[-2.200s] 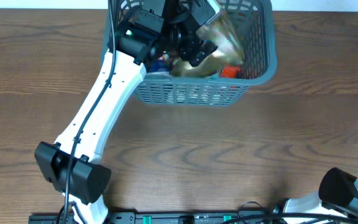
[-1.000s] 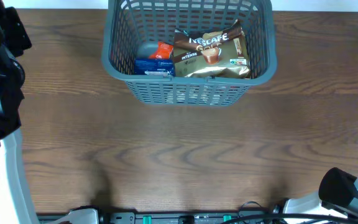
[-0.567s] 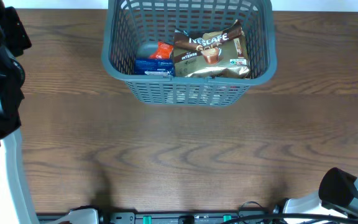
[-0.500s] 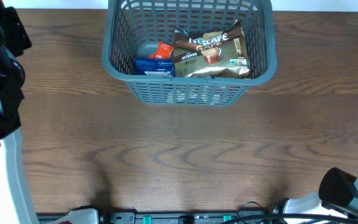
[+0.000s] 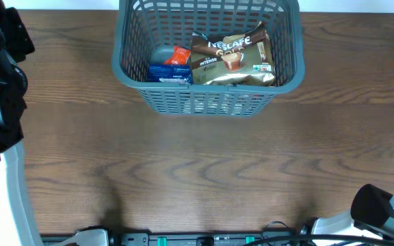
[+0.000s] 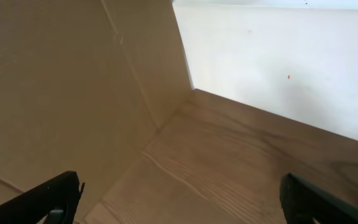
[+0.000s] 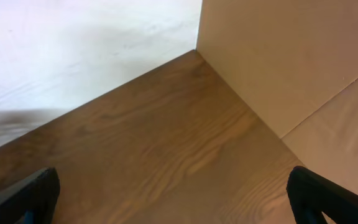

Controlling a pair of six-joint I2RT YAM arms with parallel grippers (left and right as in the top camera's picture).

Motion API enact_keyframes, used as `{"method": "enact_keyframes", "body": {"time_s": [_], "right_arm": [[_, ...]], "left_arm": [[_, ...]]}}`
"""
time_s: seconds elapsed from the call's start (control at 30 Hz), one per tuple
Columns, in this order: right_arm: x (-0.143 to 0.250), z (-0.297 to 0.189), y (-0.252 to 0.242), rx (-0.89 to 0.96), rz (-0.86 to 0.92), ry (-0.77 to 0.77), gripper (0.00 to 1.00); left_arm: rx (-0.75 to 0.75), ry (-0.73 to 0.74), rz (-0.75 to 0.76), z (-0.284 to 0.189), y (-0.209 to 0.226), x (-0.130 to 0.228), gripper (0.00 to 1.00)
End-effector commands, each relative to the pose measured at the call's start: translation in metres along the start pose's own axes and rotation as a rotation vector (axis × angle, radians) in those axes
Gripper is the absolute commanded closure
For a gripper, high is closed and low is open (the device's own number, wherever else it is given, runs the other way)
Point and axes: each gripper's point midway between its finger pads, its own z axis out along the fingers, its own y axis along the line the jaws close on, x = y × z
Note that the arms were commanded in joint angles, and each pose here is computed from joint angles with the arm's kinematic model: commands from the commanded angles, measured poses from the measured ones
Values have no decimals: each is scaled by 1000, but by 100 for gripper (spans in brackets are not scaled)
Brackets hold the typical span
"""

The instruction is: Pack container

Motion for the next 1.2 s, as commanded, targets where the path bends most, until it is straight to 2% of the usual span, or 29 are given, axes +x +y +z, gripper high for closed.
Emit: {"method": "enact_keyframes", "body": {"time_s": [0.0,0.17,0.53,0.73,0.87,1.0,1.17], "right_arm": [[1,2,0,-1,16,6,1],[-5,-26,8,-29,8,-46,1],[-5,-154,68,-244,-117,-257,1],[9,-221,75,-383,-130,-358,1],[9,-262,70,-479,-87,-490,1],[11,-282,59,-520,-39,-617,1],[42,-275,50,-543,-15,-676,1]], "left_arm": [[-20,-3,-13,0,5,-2,1],[-20,-3,-13,0,5,-2,1],[-20,-3,-13,0,5,-2,1],[-20,-3,-13,0,5,-2,2],[-20,-3,-13,0,5,-2,2],[-20,-3,-13,0,5,-2,2],[-20,-3,-13,0,5,-2,1]]}}
